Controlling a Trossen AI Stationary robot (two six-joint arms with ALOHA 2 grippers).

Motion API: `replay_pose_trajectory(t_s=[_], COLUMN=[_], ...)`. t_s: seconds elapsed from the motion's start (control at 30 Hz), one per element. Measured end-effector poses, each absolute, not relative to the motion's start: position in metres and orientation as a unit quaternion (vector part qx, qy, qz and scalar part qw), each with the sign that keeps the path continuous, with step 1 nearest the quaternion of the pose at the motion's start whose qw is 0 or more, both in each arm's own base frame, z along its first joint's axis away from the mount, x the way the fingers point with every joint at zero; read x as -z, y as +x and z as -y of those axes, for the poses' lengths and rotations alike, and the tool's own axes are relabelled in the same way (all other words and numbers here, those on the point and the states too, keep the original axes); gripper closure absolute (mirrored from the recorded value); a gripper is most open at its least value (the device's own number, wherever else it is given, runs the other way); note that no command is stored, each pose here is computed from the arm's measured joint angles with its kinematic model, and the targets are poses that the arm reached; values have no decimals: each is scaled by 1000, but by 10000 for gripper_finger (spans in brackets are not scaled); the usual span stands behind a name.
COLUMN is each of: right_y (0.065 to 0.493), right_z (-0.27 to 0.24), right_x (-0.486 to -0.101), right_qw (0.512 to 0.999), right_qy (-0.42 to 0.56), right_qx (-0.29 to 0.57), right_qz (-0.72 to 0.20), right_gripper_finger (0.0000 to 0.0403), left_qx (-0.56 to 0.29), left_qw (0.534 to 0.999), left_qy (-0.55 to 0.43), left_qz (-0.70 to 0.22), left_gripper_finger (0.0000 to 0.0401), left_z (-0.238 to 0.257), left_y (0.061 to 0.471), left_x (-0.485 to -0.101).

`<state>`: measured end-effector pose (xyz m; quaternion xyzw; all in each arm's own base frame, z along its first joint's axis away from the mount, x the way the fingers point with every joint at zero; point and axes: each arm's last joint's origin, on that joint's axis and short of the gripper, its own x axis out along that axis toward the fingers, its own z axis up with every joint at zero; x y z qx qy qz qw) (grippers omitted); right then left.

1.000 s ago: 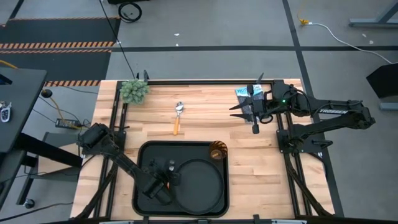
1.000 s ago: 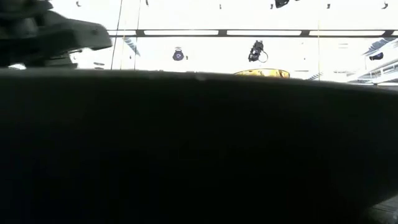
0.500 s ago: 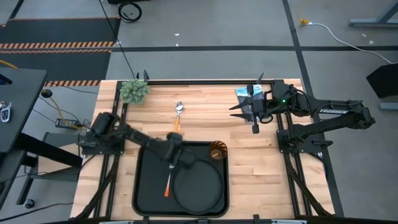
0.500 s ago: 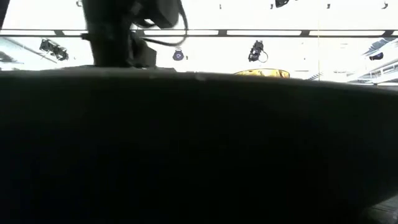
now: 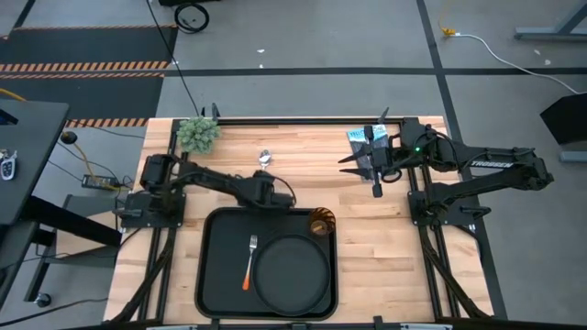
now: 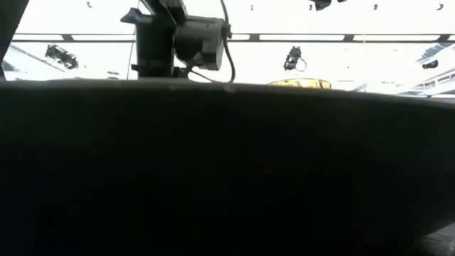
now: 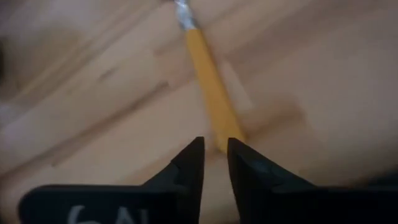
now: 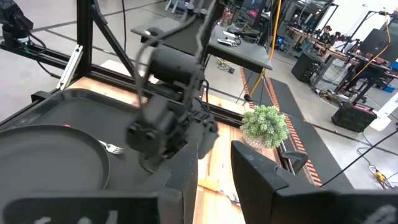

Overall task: Pick and place plate/cup/fork/spoon on tray
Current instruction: Put the yellow spoon on the black serving tray to the left of the orange fork

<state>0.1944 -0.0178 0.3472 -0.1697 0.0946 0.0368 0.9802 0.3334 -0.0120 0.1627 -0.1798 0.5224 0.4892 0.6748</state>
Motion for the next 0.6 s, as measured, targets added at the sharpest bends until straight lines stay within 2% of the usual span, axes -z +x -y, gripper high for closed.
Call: replay_pose_trajectory(t_s=[0.23,0.33,0.5,0.6], right_y=[194,194,194,195], right_z=[18,18,18,18], right_x=[-346,-346,-346,-346], right_qw=[980,980,980,980], right_qy=[-168,-168,-169,-169], right_qx=[-38,-38,-38,-37], right_qz=[-103,-103,-99,-98], right_gripper_finger=[300,300,300,300], left_qx=[-508,-519,-494,-486], left_qw=[653,654,705,720], left_qy=[-160,-178,-243,-286], left_qz=[-539,-521,-447,-405], left_gripper_finger=[391,394,394,390], left_z=[-24,-37,-57,-69], left_y=[314,297,281,278], left_x=[-162,-166,-163,-156])
